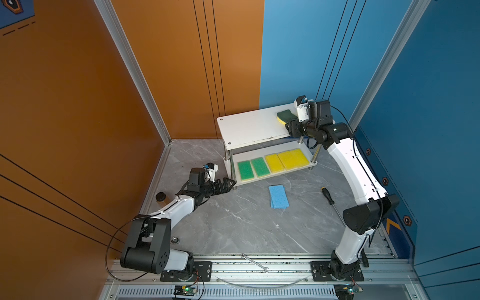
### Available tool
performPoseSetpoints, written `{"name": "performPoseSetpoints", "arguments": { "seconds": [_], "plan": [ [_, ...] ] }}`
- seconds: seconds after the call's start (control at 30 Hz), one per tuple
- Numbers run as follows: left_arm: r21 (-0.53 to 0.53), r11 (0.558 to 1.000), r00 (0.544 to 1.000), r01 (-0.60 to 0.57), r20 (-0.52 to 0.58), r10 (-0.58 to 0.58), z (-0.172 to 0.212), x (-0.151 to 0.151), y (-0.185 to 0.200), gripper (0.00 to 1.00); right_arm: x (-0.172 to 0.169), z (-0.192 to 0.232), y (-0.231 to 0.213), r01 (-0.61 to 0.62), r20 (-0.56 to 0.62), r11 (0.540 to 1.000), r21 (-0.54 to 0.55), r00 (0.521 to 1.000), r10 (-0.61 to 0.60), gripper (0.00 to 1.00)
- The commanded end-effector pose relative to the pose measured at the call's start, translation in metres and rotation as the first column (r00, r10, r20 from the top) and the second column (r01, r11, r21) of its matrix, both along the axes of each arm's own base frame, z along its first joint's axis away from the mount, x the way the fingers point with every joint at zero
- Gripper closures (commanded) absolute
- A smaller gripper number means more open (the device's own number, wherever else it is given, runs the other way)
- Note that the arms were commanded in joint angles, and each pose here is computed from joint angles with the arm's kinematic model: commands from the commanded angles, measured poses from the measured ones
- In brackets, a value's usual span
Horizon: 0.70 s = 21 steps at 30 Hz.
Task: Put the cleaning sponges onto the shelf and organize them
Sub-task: 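Lower the green pad onto the top shelf beside the first sponge, then open the right gripper and withdraw it from the top shelf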
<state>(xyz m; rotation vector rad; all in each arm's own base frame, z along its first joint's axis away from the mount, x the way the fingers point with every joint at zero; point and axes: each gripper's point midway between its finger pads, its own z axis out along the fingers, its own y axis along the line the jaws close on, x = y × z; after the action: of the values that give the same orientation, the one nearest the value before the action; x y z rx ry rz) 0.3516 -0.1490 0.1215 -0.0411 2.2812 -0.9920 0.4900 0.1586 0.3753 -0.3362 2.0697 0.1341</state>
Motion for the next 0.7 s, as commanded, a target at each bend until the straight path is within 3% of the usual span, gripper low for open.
{"name": "performPoseSetpoints", "arguments": {
  "seconds": [0.0,0.2,0.43,0.67],
  "plan": [
    [0.012,1.0,1.0,-0.004,-0.002,0.004,-0.002,0.0,0.002,0.02,-0.006,-0.003,-0.001,0.04,-0.01,0.999,-0.017,0.999,-0.04,0.36],
    [0.012,1.0,1.0,-0.004,0.002,0.004,-0.001,-0.001,0.002,0.03,-0.007,-0.002,0.0,0.051,-0.005,0.998,-0.03,0.999,-0.051,0.36],
    [0.012,1.0,1.0,-0.001,0.002,0.001,-0.001,-0.001,0.001,0.02,-0.009,0.007,-0.004,0.054,0.021,0.998,-0.037,0.998,-0.054,0.19],
    [0.013,1.0,1.0,-0.002,0.0,0.002,-0.002,-0.002,0.001,0.02,-0.022,0.037,-0.01,0.029,0.076,1.0,0.005,0.997,-0.03,0.15]
  ]
}}
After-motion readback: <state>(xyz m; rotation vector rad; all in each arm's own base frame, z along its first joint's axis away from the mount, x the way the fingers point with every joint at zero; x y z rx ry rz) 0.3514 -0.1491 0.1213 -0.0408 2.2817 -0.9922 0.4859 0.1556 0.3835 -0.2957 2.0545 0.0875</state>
